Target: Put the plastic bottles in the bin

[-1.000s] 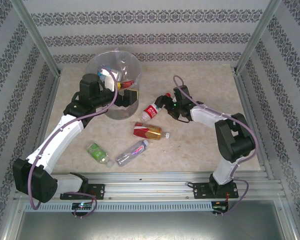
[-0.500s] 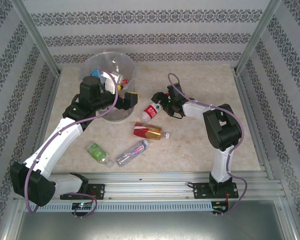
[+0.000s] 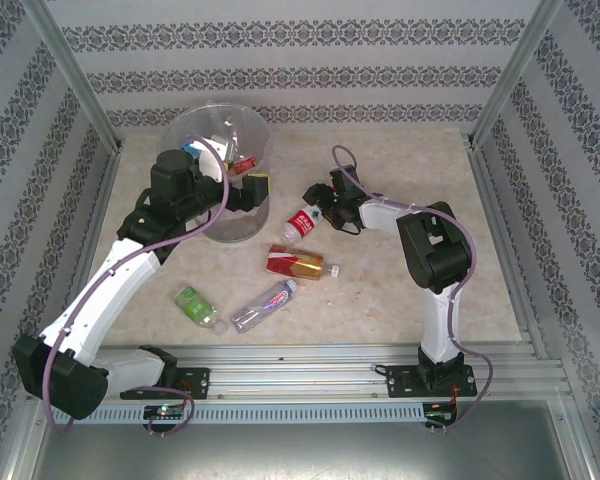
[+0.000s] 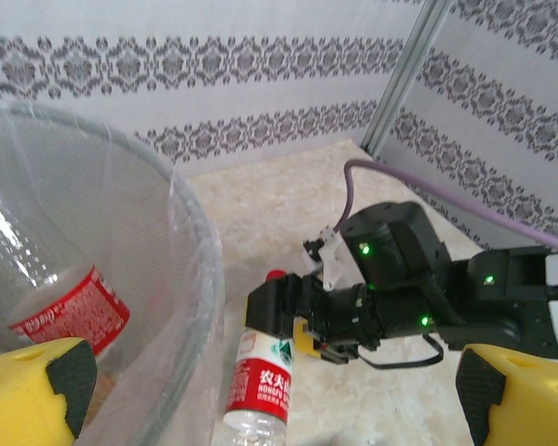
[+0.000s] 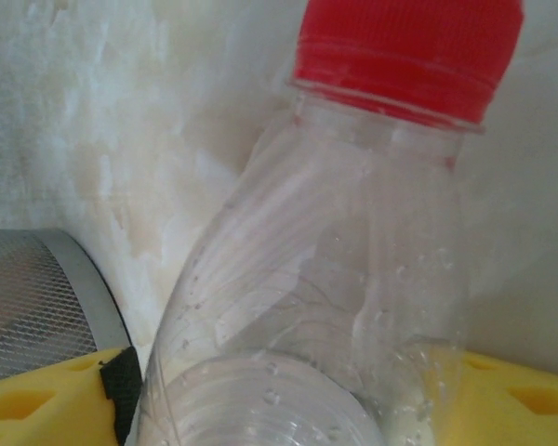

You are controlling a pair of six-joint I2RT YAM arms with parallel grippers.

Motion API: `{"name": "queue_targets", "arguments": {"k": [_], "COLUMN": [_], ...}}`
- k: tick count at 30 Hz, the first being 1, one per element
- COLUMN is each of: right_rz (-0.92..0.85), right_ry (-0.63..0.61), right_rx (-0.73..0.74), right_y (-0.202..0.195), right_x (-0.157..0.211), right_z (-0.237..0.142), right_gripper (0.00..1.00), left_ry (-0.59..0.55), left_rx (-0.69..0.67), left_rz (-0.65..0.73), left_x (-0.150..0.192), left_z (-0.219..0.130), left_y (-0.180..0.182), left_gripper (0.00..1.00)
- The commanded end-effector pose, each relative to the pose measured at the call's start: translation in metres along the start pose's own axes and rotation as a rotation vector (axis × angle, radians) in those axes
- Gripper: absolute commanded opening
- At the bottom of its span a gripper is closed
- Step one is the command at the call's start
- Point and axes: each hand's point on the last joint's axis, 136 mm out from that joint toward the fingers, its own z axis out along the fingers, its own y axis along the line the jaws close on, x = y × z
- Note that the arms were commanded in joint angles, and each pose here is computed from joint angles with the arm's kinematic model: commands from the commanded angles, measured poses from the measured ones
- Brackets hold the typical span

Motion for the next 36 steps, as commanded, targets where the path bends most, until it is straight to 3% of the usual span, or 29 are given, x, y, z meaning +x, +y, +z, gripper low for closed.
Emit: {"name": "queue_targets", "arguments": {"k": [1,12,23,36], "right_rz": [0.001,-0.126,-0.398,-0.662], "right_ry": [-0.031,-0.121,-0.234,-0.271], "right_rx": [-0.024,-0.124,-0.192,-0.361], "right_y": [0.009,0.044,0.075,0.115], "right_x": [-0.005,-0.032,-0.042,0.003], "right_z": [0.007,-0.032,-0.141,-0.262], "right_gripper": [0.76,0.57,0.57,0.58], "left_ry": [-0.101,-0.011,0.1,0.209], "left_rx": [0.037,0.163,0.364,0.485], "left_rz": [0.051,0.039,0.052,0.005], "left_x": [-0.036,-0.017,0.008,0.04], "left_z": [-0.02,-0.021,0.002,0.054], "left_y": [-0.017,-0.051,-0.102,-0.132], "left_gripper": [1.0,1.0,1.0,1.0]}}
